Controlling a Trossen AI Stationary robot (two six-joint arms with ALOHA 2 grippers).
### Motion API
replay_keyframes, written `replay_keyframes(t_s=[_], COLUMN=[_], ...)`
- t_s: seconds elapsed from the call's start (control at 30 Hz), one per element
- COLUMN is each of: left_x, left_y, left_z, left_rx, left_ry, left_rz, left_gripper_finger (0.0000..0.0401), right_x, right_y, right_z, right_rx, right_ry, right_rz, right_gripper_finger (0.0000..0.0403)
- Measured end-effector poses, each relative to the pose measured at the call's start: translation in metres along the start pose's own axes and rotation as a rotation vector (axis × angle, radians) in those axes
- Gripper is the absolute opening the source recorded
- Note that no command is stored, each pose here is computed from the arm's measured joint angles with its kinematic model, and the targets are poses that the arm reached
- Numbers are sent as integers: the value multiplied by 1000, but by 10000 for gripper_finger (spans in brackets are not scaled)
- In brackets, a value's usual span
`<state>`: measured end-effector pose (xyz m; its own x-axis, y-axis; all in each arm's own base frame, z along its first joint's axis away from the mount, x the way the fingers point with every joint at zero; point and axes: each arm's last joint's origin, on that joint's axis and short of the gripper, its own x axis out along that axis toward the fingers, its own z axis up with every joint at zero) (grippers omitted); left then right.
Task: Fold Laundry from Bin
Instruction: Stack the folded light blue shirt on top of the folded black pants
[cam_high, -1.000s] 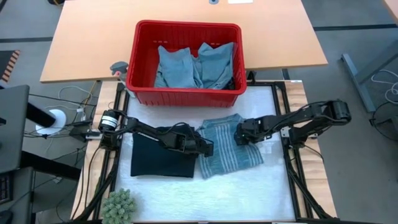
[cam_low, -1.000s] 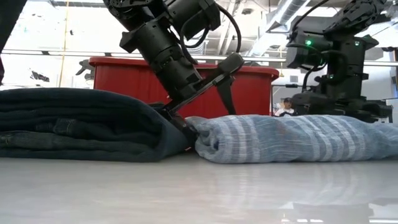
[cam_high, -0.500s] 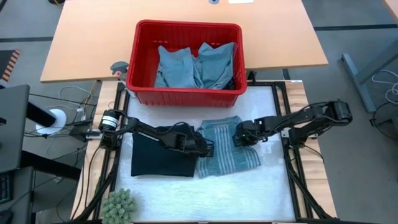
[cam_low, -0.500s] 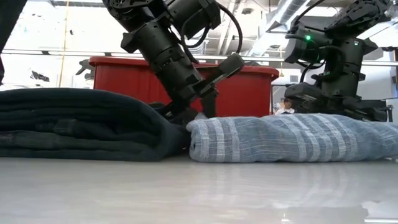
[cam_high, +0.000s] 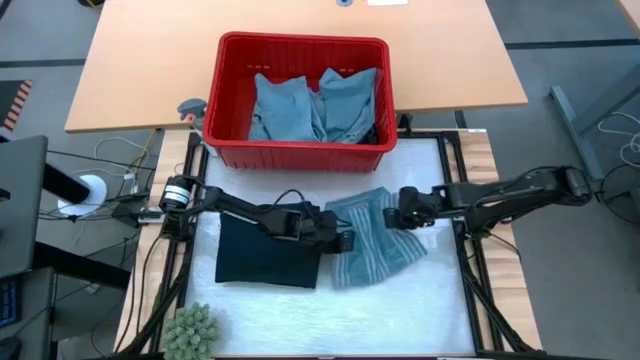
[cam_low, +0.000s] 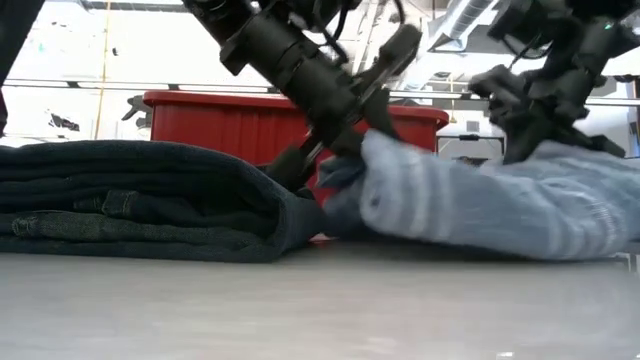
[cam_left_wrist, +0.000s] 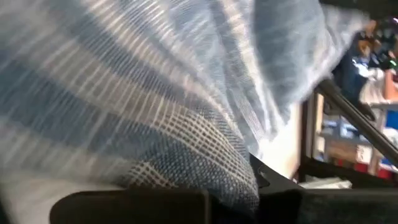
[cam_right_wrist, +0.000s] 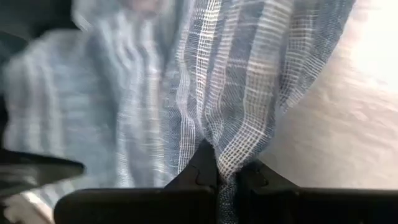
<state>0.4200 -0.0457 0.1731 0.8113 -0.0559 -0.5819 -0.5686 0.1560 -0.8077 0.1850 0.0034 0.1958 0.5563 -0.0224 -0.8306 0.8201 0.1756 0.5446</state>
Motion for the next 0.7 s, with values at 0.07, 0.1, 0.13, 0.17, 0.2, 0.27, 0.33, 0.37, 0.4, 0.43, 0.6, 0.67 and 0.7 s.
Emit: replay_keyframes(t_s=[0.07, 0.1, 0.13, 0.17, 0.2, 0.27, 0.33, 0.37, 0.4, 0.43, 0.6, 0.67, 0.7], left_x=[-1, -2, -2, -3, -4, -6, -10, -12, -14, -16, -52, -73, -84], left_y=[-8, -13, -17, -22, -27, -39, -50, -56, -62, -67, -95, -100, -101], left_z=[3, 4, 6, 8, 9, 12, 15, 16, 18, 18, 23, 25, 26], left_rx=[9, 13, 18, 29, 44, 69, 93, 111, 131, 155, 318, 377, 399], left_ry=[8, 10, 13, 15, 20, 34, 48, 58, 71, 89, 118, 93, 81], left_rz=[-26, -39, -52, -66, -83, -115, -130, -130, -131, -127, -16, 64, 101], left_gripper_finger=[1, 1, 1, 1, 1, 1, 1, 1, 1, 0, 0, 0, 0], right_x=[-8, -12, -15, -19, -22, -30, -39, -43, -47, -52, -69, -71, -71], right_y=[1, 1, 2, 3, 6, 13, 24, 30, 36, 43, 75, 85, 90], right_z=[-1, -2, -3, -4, -5, -6, -7, -7, -6, -6, -1, 1, 2], right_rx=[7, 8, 8, 3, -4, -29, -57, -74, -89, -103, -165, -178, -183], right_ry=[-21, -28, -35, -37, -41, -49, -68, -82, -96, -112, -182, -205, -211], right_rz=[39, 59, 77, 93, 110, 146, 183, 200, 216, 232, 286, 277, 278], right_gripper_finger=[34, 34, 34, 34, 34, 34, 34, 34, 34, 34, 34, 34, 34])
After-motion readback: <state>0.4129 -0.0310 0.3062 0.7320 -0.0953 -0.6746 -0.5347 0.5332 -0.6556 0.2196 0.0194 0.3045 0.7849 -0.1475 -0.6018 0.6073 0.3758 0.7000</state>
